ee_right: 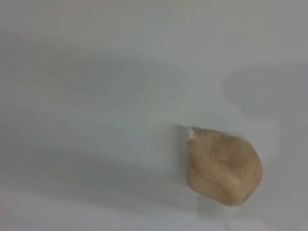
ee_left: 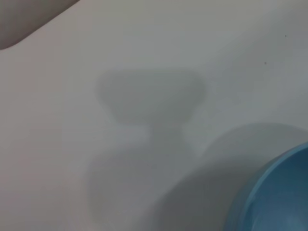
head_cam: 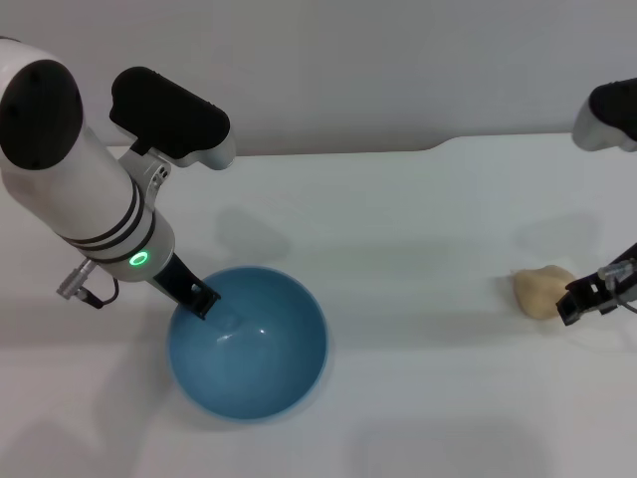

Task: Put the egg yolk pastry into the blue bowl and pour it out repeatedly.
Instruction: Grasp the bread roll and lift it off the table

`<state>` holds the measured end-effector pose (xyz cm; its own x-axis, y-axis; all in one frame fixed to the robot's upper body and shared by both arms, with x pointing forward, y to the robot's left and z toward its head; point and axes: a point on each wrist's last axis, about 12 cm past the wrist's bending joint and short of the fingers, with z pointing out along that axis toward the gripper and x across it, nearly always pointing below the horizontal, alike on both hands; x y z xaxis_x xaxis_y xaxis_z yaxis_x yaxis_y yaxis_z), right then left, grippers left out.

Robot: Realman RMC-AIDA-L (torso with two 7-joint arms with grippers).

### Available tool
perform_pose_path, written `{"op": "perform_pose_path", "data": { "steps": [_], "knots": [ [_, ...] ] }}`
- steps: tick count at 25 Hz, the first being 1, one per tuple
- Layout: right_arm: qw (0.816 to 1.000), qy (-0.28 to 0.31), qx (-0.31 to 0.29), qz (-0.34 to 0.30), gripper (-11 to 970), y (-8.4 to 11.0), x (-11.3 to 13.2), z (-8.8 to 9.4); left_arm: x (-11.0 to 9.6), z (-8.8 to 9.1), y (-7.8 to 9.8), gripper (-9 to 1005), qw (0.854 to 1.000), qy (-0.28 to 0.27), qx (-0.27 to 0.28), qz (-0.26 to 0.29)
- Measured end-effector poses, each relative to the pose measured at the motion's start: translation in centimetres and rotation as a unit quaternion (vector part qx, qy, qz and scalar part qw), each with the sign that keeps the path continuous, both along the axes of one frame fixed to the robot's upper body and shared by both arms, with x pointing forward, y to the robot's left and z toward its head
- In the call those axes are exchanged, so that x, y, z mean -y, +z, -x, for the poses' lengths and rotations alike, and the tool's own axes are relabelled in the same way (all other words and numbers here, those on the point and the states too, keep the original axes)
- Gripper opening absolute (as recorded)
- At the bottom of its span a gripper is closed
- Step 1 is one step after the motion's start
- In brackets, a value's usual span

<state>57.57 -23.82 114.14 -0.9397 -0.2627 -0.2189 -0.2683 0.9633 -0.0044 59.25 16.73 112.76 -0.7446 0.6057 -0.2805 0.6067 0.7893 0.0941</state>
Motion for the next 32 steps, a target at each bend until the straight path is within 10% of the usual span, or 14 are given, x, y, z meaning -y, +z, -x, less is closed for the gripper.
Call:
{"op": "perform_pose_path", "data": {
  "steps": [32],
  "knots": [
    [0.974, 0.202, 0.036, 0.097, 375, -1.6, -1.5, -2.9, -0.1, -0.1, 0.2, -2, 1.0, 0.012, -0.001, 0.009]
  ]
}}
